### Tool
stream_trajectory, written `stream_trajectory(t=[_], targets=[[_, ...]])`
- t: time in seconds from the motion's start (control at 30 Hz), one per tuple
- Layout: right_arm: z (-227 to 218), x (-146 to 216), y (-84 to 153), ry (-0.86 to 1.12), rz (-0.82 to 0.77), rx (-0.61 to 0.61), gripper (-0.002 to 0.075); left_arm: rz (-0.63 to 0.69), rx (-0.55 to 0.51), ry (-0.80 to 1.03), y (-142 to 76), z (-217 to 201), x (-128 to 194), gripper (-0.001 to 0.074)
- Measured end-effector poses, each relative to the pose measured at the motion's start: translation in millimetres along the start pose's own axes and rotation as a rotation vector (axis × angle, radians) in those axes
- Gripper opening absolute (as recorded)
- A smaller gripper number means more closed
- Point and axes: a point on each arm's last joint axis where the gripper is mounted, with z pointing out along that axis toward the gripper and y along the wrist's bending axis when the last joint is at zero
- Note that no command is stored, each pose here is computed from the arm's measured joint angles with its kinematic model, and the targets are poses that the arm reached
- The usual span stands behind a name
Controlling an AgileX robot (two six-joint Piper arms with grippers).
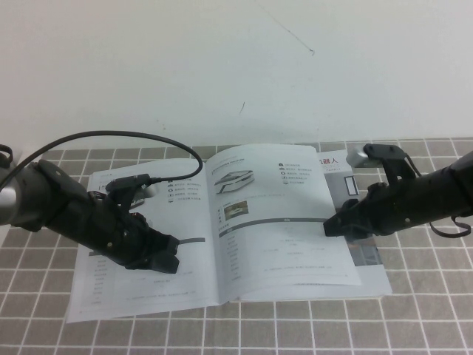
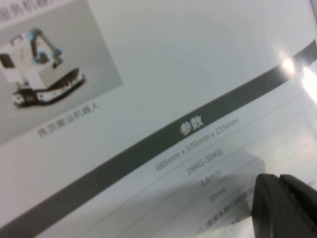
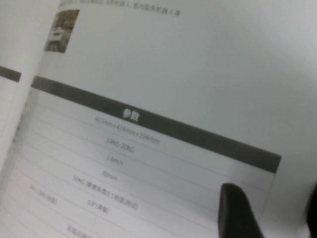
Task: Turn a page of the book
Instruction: Open the closed book
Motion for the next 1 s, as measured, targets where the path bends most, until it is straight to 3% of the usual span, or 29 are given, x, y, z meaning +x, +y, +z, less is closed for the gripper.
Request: stream_trajectory(t=[1.0], targets=[[-18, -34, 23, -0.111, -0.015, -0.148, 0.0315, 0.001, 0.0, -0.001, 0, 0, 0, -0.0004]])
